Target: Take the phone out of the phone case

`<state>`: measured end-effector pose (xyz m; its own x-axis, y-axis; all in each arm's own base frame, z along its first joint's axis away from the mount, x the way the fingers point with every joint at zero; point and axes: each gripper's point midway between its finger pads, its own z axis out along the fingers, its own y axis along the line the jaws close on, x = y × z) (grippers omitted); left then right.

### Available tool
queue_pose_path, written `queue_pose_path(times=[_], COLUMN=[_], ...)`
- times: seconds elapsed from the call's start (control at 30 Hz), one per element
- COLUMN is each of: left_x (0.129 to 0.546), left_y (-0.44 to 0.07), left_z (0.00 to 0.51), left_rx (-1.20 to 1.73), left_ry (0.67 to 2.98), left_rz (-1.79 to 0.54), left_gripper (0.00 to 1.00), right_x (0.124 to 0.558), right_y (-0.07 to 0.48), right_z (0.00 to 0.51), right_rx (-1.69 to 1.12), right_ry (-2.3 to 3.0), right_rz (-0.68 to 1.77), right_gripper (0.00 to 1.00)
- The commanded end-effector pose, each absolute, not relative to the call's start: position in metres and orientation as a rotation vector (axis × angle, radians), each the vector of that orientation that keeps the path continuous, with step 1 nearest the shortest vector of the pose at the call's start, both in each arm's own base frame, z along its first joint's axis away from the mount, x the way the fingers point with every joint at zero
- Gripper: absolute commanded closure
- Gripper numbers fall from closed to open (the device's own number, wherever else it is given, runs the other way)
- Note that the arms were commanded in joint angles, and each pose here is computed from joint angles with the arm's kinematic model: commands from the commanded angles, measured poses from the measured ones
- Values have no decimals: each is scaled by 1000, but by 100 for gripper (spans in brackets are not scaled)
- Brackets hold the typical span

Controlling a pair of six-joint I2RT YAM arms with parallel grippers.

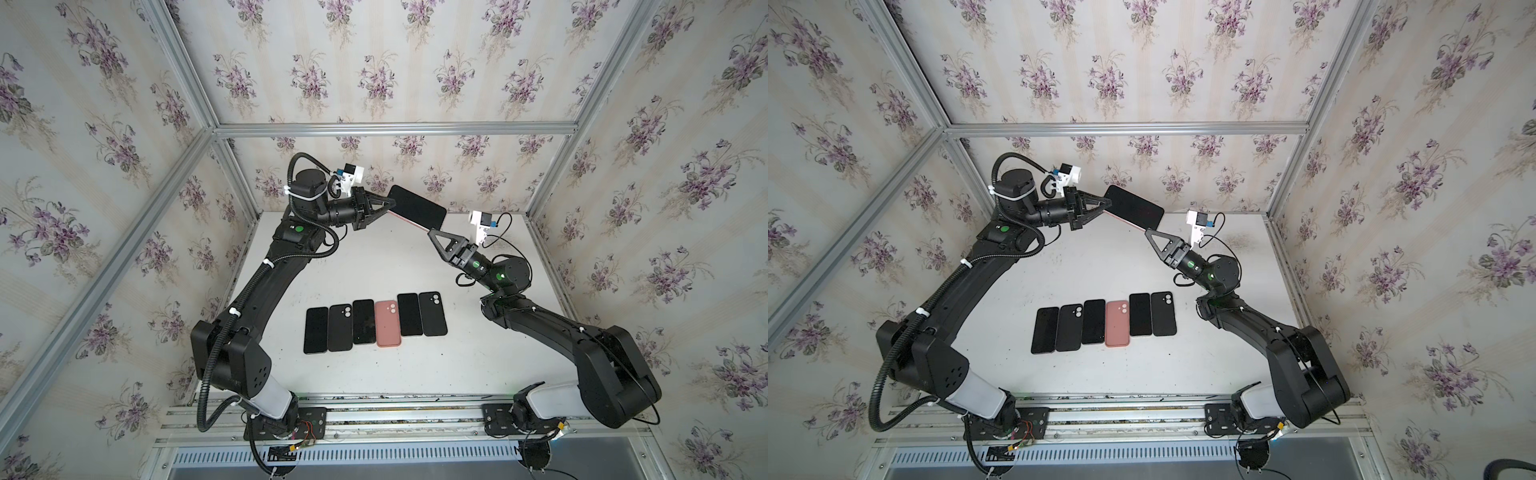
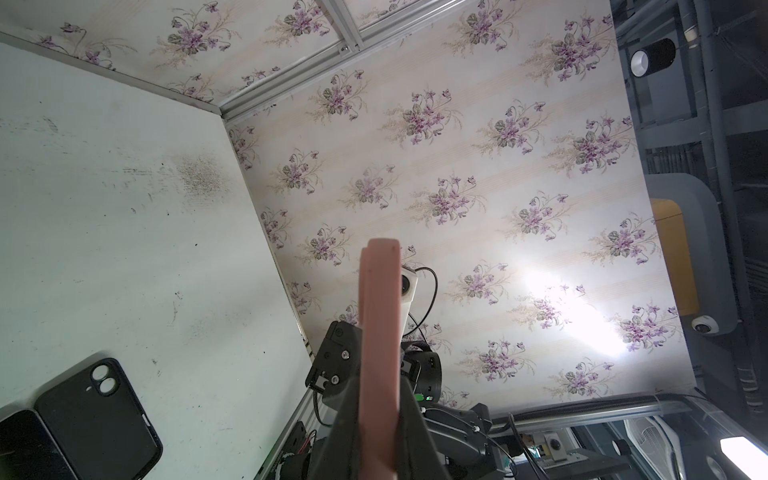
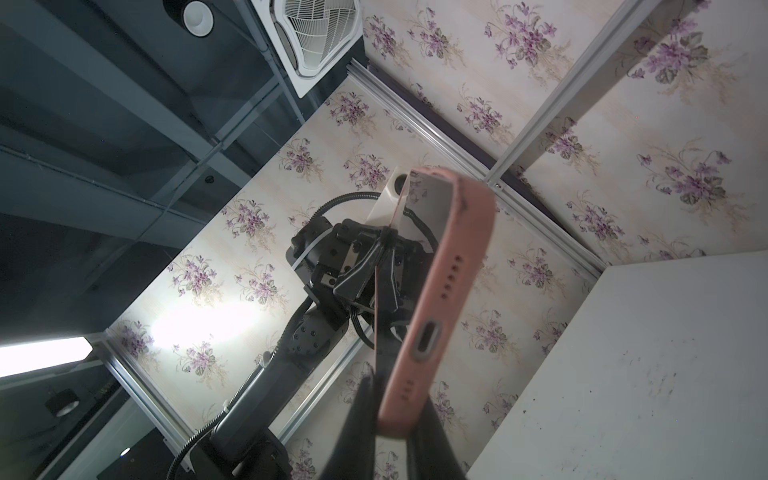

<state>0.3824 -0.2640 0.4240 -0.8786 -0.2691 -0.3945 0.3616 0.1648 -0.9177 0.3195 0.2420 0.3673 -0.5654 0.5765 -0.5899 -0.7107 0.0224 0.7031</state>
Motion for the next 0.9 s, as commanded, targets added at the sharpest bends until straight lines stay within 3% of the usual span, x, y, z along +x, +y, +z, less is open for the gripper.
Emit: queue_pose_path(times=[0.0,0.17,0.87], left_x=[372,361,323], left_y=[-270,-278,-290], left_z=[443,442,451], left_rx=[139,186,367], left_ry=[1931,1947,1946], left_rz=[-1837,-1866,-1920], left_gripper=[100,100,100], right_x=[299,299,315], right_y=[254,265,239], right_z=[361,358,387], right_rx=[-443,-620,-660], right_ry=[1291,1301,1199], right_rz=[1571,1458,1059], right_gripper=[100,100,100])
